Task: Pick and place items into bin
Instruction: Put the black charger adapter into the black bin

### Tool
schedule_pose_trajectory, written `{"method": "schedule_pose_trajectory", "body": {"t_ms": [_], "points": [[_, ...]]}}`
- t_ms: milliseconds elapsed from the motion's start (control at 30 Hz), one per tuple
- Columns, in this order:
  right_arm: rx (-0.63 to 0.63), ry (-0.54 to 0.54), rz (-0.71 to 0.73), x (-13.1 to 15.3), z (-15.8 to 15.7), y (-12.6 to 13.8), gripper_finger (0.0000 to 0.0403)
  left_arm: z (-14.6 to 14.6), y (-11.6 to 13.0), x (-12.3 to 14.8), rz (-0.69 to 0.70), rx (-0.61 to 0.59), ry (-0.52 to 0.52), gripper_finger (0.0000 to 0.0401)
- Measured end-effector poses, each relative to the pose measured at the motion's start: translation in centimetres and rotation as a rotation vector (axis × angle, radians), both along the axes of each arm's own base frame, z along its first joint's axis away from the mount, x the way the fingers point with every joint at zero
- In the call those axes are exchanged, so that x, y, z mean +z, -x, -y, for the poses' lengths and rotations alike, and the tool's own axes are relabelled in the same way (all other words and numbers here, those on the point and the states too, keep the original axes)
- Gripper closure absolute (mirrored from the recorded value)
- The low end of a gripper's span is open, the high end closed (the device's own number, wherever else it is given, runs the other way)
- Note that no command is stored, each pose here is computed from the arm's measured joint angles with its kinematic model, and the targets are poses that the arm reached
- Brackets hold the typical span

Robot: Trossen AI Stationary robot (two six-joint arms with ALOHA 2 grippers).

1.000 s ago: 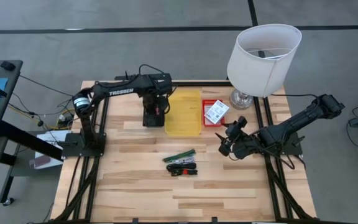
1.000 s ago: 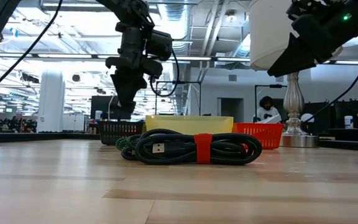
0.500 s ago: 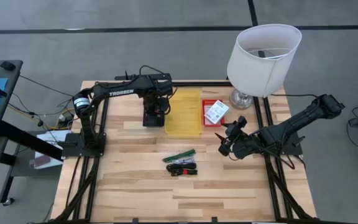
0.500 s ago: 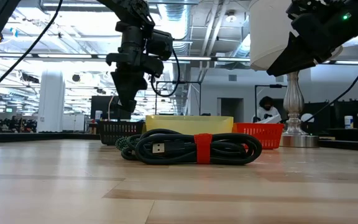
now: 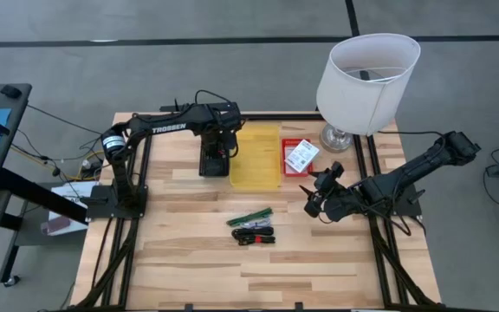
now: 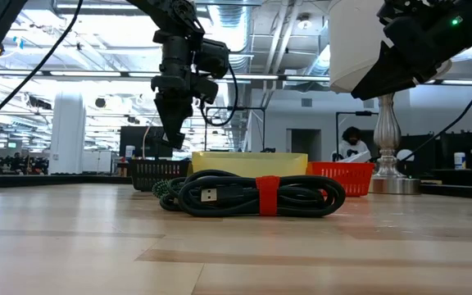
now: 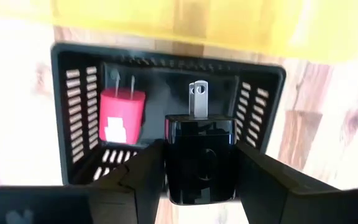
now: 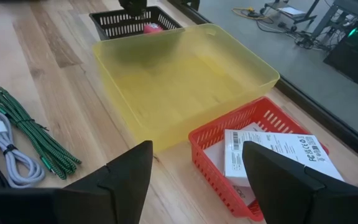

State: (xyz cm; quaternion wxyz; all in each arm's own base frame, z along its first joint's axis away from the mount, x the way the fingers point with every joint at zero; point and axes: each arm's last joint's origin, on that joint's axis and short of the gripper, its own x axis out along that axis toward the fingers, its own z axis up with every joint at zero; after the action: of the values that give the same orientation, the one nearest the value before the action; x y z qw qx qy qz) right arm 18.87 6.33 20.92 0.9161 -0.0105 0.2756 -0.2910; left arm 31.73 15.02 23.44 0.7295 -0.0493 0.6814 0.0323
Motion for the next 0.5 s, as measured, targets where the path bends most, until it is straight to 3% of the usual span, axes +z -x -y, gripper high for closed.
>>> {"method": "schedule_pose_trajectory", "body": {"t_ms": [500], "points": [[0.005, 0.006, -0.005, 0.0, 0.0, 0.0, 0.0158, 0.3, 0.8, -3.1, -0.054, 0.041, 0.023, 0.0231]]}}
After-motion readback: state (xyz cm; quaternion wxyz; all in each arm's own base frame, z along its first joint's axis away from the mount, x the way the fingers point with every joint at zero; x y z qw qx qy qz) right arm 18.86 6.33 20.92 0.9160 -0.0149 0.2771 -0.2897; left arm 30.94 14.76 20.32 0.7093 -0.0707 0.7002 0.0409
